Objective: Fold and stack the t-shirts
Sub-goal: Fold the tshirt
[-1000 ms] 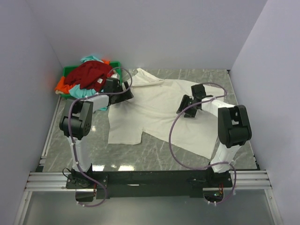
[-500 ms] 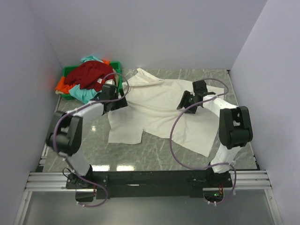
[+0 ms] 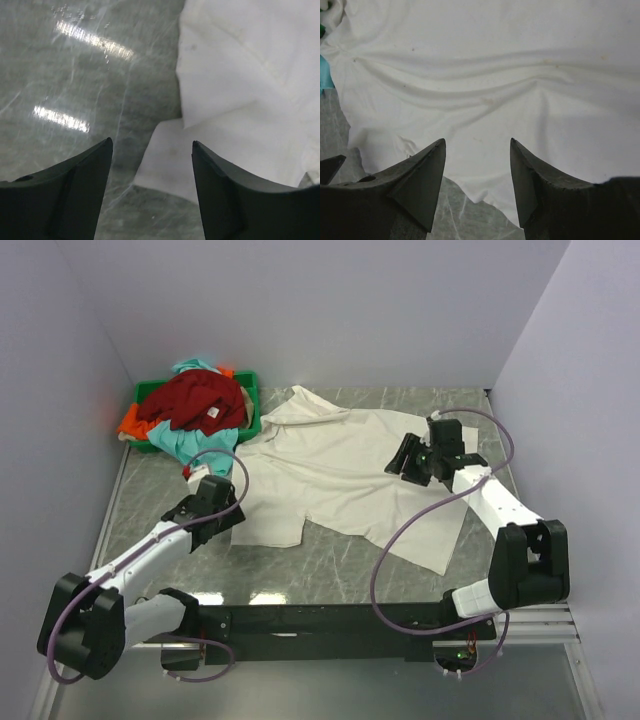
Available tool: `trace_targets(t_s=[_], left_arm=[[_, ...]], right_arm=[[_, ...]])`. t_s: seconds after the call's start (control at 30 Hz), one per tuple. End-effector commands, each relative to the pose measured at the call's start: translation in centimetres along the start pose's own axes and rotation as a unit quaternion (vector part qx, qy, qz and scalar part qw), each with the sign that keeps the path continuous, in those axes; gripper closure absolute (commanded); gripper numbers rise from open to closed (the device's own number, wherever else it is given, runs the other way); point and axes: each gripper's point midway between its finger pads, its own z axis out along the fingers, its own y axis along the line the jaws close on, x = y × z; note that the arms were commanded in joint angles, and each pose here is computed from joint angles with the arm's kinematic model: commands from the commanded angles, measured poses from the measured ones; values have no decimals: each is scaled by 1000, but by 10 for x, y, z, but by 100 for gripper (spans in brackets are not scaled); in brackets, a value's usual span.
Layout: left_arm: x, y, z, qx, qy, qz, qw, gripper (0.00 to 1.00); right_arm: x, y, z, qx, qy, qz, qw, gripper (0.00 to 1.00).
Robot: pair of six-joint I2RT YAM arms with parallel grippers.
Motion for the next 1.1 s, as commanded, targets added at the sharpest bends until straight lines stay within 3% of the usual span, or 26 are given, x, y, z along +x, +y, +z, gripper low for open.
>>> trace_targets(t_s=[0.0,0.5,1.07], left_arm=[[10,6,-7,-1,5,-33,999,31],[40,12,-8,-45,40,-26,998,48],[55,14,-3,-70,69,-6,995,52]], right_arm=[[-5,2,-13,-14,-21,-11,1000,39],[3,-6,-11,-23,-11,-3,1000,39],[2,-10,-11,-27,-11,3,1000,39]])
